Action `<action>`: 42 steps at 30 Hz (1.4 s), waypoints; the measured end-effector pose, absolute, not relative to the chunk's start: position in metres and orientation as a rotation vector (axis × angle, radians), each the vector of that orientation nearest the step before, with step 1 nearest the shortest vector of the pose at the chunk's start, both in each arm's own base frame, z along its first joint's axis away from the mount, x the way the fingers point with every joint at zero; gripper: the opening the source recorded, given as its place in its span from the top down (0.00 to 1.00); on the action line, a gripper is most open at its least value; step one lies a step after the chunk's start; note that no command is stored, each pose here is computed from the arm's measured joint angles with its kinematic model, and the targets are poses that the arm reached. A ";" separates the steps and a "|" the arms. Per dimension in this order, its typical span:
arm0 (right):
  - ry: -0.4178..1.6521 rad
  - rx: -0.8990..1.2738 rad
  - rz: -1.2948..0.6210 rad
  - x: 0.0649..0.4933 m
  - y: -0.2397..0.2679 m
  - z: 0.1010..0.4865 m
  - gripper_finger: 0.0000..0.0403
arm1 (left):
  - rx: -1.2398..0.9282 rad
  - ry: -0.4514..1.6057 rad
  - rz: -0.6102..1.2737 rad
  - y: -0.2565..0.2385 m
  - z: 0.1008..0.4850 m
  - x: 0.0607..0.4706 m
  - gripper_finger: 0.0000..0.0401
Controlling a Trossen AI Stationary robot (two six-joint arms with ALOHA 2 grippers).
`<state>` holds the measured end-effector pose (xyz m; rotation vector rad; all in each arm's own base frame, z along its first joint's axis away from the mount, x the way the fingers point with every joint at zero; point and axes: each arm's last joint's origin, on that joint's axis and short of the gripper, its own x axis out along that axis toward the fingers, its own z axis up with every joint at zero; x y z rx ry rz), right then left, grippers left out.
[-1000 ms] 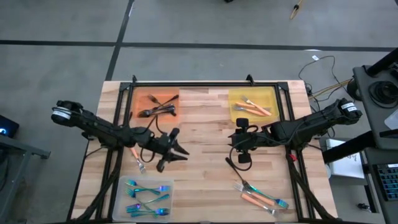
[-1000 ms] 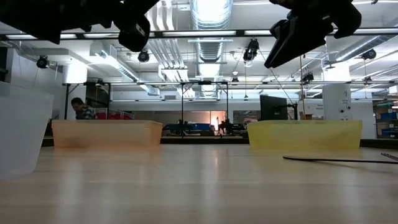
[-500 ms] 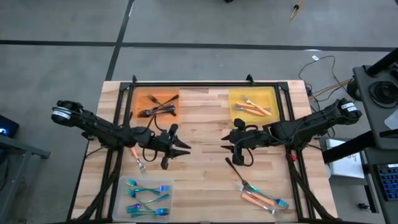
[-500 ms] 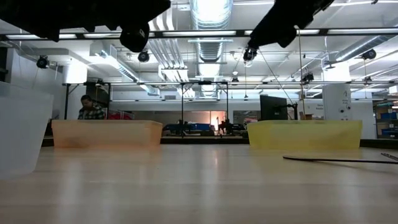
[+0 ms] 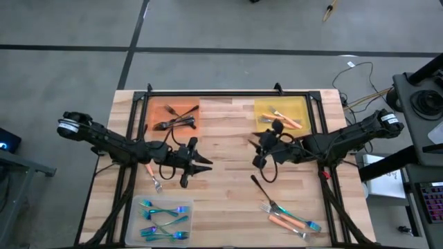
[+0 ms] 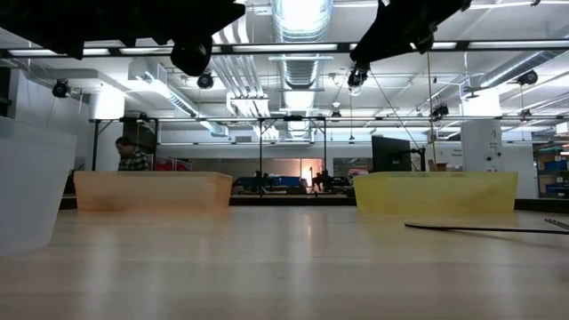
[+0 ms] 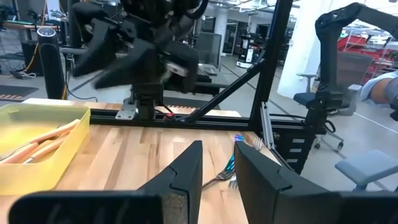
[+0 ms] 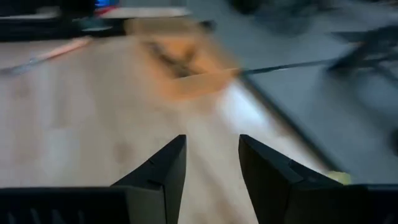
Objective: Sort silverware by color (type)
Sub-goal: Put the black fork into the orange bin
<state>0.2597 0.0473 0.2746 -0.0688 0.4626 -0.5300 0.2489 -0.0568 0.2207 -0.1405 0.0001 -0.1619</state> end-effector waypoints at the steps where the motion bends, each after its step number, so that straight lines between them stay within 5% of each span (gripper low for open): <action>1: 0.475 -0.056 -0.476 0.260 0.049 0.274 0.66 | -0.140 0.000 -0.162 -0.057 0.221 0.249 0.81; 4: 0.517 -0.090 -0.350 0.262 0.052 0.272 0.66 | -0.132 0.000 -0.162 -0.057 0.221 0.249 0.81; 12: 0.465 0.074 -0.505 0.260 0.049 0.271 0.66 | -0.115 -0.002 -0.161 -0.057 0.221 0.249 0.81; 42: 0.598 0.144 -0.174 0.264 0.059 0.263 0.66 | -0.113 0.014 -0.165 -0.057 0.219 0.249 0.81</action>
